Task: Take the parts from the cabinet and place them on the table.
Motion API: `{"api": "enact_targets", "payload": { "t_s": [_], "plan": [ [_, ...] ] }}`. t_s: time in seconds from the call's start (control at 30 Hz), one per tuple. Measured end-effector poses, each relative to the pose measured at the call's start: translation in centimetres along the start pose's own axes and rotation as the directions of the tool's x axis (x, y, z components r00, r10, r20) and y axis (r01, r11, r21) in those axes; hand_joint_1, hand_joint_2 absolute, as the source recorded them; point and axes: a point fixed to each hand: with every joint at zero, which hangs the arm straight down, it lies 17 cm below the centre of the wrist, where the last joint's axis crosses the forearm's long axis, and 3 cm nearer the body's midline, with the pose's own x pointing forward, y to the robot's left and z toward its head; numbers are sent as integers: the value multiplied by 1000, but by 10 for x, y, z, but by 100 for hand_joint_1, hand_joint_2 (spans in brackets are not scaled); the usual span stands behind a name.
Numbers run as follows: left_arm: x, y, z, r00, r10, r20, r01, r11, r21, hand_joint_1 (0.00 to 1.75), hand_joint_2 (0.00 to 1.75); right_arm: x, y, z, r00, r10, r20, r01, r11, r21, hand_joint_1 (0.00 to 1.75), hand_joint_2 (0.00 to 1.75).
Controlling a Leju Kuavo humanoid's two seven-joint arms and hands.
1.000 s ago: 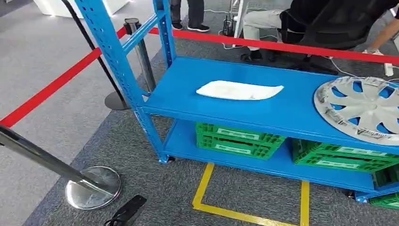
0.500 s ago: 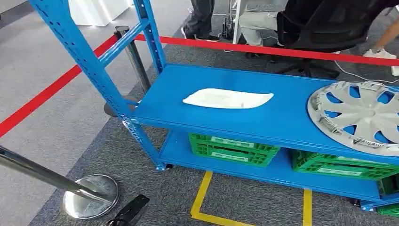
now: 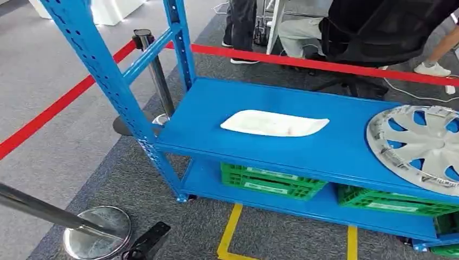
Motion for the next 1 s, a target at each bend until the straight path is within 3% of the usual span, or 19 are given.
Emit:
{"api": "enact_targets", "payload": {
  "t_s": [0.03,1.0],
  "plan": [
    [-1,1,0,1000,3,-6,-3,1000,4,0,175,-1,0,0,1000,1,-2,-1,1000,0,0,175],
    [-8,-1,1,999,11,-35,-11,1000,11,0,175,-7,-3,0,1000,10,-11,-10,1000,-7,0,175]
  ]
}}
